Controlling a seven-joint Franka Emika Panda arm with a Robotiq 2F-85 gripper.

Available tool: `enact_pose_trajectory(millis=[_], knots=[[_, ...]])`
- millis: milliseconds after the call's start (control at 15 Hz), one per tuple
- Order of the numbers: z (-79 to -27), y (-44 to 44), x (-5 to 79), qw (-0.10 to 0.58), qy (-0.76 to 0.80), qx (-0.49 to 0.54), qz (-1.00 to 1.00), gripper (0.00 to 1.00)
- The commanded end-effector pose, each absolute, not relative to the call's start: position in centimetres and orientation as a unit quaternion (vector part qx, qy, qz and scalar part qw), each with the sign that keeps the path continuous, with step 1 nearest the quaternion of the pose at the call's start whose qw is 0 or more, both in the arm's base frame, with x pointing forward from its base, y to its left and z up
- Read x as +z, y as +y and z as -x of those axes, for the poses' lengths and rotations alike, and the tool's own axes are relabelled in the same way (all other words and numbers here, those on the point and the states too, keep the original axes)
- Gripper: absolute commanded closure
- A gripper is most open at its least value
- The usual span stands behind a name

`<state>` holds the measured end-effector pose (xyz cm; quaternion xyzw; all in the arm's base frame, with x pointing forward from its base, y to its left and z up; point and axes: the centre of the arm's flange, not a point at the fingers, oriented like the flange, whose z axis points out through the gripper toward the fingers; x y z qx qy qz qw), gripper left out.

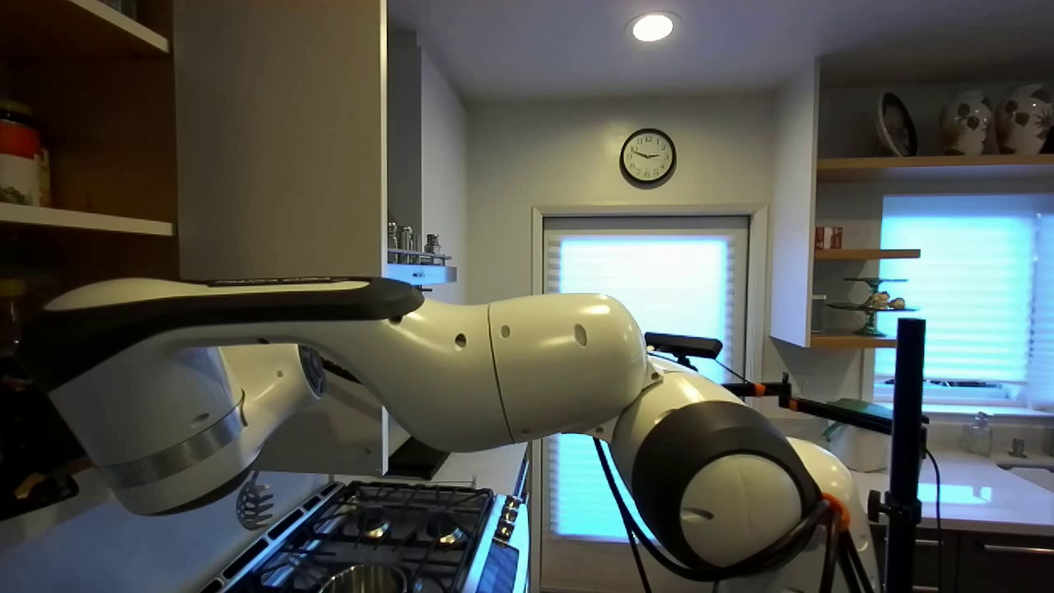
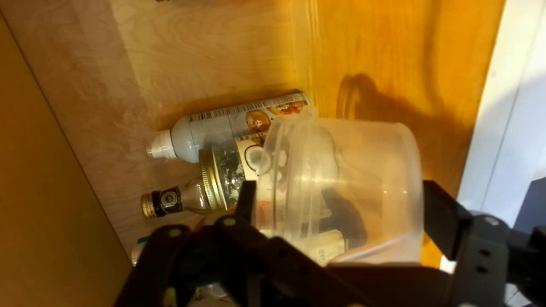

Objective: Turn the clear bowl in the upper cabinet upside down

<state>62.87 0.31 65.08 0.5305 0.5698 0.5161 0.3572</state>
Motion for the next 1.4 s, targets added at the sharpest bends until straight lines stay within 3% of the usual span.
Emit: enact_pose_trajectory(millis=[0, 867, 1333], knots=[[-62.3, -0.4, 64.3, 0.368, 0.582, 0.501, -0.524, 0.0], [-62.0, -2.1, 63.3, 0.358, 0.609, 0.444, -0.552, 0.0], [-62.0, -1.8, 64.9, 0.369, 0.591, 0.466, -0.546, 0.0]])
